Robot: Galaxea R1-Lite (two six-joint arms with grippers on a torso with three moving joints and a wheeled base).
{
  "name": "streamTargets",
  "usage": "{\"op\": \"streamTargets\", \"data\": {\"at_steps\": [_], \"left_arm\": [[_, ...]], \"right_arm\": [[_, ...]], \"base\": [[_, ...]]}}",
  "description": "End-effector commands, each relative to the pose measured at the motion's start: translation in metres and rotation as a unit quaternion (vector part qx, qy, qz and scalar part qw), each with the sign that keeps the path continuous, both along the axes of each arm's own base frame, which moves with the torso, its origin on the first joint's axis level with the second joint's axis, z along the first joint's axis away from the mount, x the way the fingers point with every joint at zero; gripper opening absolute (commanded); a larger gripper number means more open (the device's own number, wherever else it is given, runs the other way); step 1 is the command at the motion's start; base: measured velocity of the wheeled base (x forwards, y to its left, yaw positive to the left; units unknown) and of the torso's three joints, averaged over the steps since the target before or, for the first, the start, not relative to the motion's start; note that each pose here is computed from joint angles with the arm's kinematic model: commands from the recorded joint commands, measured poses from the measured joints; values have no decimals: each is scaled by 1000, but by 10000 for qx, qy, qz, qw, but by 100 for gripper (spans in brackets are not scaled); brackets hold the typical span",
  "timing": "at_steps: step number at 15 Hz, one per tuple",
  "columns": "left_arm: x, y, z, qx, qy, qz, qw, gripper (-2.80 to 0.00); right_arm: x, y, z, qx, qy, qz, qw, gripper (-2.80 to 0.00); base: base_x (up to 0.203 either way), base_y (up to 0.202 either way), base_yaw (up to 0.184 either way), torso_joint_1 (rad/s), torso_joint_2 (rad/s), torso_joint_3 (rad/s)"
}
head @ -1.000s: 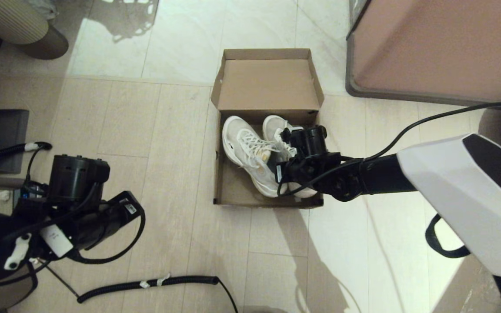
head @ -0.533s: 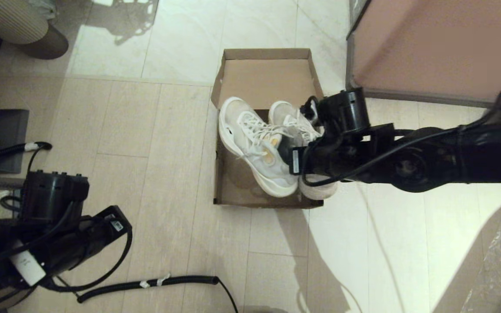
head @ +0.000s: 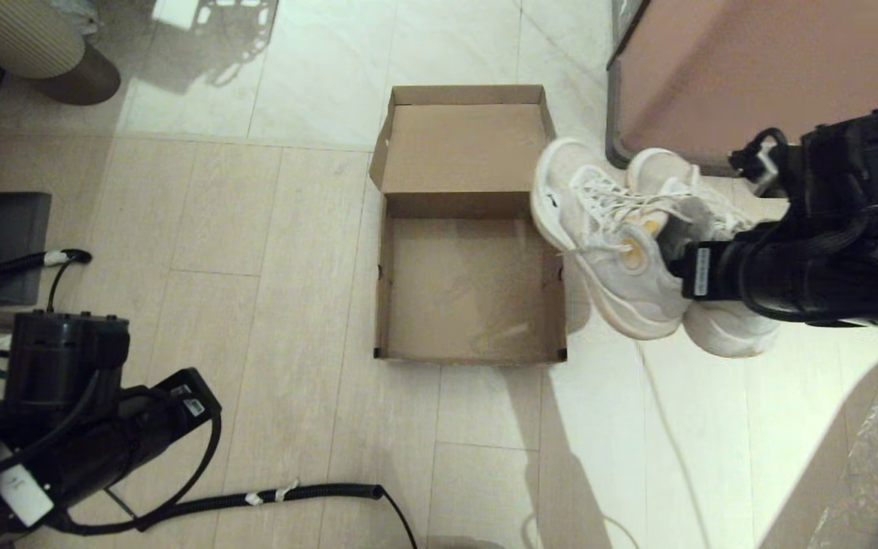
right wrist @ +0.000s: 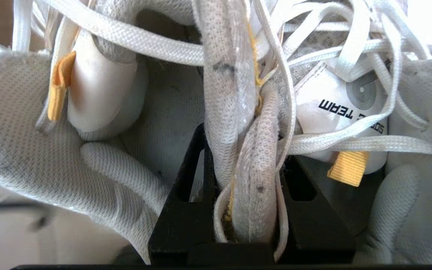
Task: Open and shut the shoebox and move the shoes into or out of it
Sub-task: Put the shoes out of the shoe box
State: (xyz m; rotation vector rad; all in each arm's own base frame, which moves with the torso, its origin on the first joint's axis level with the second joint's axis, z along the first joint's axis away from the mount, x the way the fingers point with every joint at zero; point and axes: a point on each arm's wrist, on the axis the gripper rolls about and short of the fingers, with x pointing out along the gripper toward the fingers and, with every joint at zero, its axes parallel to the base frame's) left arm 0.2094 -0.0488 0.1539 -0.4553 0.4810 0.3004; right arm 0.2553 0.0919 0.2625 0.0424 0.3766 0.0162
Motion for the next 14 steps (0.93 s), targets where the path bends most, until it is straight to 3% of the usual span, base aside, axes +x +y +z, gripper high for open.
{"op": "streamTargets", "data": {"at_steps": [1, 5, 8, 14], "left_arm": [[1, 0, -1, -10, 14, 20, 10000, -280], [3, -1, 1, -44, -11, -45, 10000, -280], [5, -2, -4, -17, 102, -88, 9999, -280], [10, -3, -12, 42, 271, -60, 9996, -280]], "right_arm": [[-9, -41, -7, -154, 119, -637, 9978, -280], [19, -108, -44, -211, 710, -1850, 9799, -280], [52, -159, -79, -80, 843, -2463, 9655, -280], [106, -208, -163, 177, 897, -2555, 9625, -280]], "base": [[0, 0, 0, 0, 0, 0], [0, 0, 0, 0, 0, 0], [0, 0, 0, 0, 0, 0], [0, 0, 0, 0, 0, 0]]}}
